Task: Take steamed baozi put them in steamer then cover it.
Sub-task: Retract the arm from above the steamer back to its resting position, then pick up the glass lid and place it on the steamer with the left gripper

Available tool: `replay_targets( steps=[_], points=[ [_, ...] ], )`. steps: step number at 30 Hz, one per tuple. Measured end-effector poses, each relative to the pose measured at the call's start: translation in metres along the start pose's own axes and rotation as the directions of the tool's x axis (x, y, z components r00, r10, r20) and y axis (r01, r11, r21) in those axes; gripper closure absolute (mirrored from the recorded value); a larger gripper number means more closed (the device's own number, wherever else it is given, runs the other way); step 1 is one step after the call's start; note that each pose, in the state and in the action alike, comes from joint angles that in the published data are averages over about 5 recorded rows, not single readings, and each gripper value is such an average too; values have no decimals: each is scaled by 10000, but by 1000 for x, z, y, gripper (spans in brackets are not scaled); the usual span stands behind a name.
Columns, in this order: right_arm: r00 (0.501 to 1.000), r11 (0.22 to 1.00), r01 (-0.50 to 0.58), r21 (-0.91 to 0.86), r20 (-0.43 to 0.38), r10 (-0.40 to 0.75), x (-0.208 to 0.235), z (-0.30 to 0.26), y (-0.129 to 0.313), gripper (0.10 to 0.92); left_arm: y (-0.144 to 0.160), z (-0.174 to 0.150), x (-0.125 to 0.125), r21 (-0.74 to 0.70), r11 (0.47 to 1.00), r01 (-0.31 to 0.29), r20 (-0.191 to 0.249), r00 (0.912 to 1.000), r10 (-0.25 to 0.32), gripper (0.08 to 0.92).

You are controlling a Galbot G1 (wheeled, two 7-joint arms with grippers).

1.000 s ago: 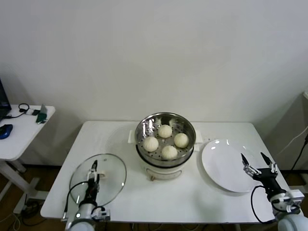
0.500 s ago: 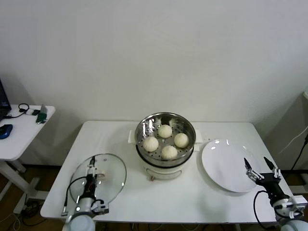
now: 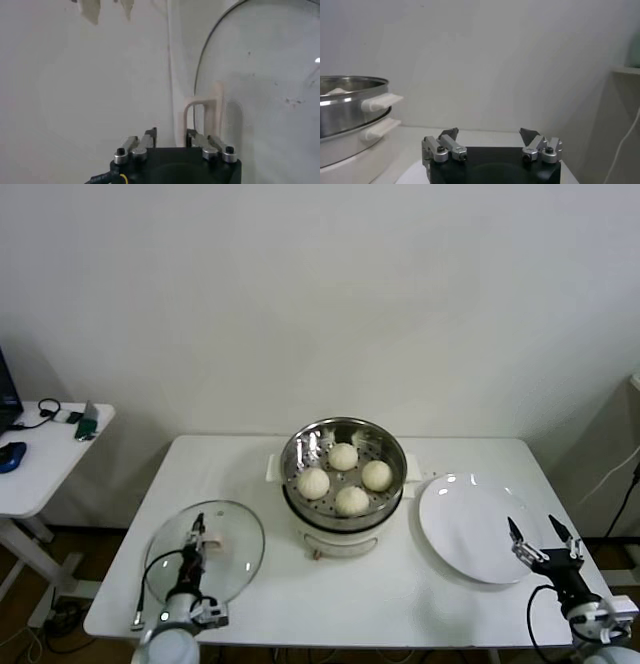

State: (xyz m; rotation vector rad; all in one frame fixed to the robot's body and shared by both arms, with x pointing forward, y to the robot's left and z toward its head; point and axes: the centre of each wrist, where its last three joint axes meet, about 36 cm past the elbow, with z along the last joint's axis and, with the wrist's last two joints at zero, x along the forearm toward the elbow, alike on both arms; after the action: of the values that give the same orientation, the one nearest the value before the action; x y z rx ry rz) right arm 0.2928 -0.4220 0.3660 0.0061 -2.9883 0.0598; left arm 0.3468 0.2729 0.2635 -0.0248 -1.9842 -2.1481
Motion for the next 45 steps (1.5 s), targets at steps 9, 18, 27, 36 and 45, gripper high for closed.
replay_targets(
  steps=[9, 18, 27, 36, 45],
  points=[
    [10000, 10000, -55, 27, -29, 55, -2, 4, -2, 200, 6, 2, -1, 192, 9997, 147, 21, 9999, -147, 833],
    [9999, 9998, -54, 209, -107, 57, -8, 4, -8, 200, 25, 12, 4, 216, 9986, 485, -116, 9988, -482, 851],
    [9998, 9988, 81, 474, -191, -72, -20, 5, -12, 200, 76, 30, 15, 147, 9878, 1551, -725, 9855, -1537, 851],
    [9993, 9975, 352, 616, -158, -343, -40, 8, -3, 200, 146, 29, 21, 417, 9569, 2874, -769, 9558, -2837, 850],
    [9974, 9949, 707, 721, -163, -697, -60, 15, 15, 200, 189, 1, 21, 634, 9469, 3153, -303, 9490, -3139, 850]
  ],
)
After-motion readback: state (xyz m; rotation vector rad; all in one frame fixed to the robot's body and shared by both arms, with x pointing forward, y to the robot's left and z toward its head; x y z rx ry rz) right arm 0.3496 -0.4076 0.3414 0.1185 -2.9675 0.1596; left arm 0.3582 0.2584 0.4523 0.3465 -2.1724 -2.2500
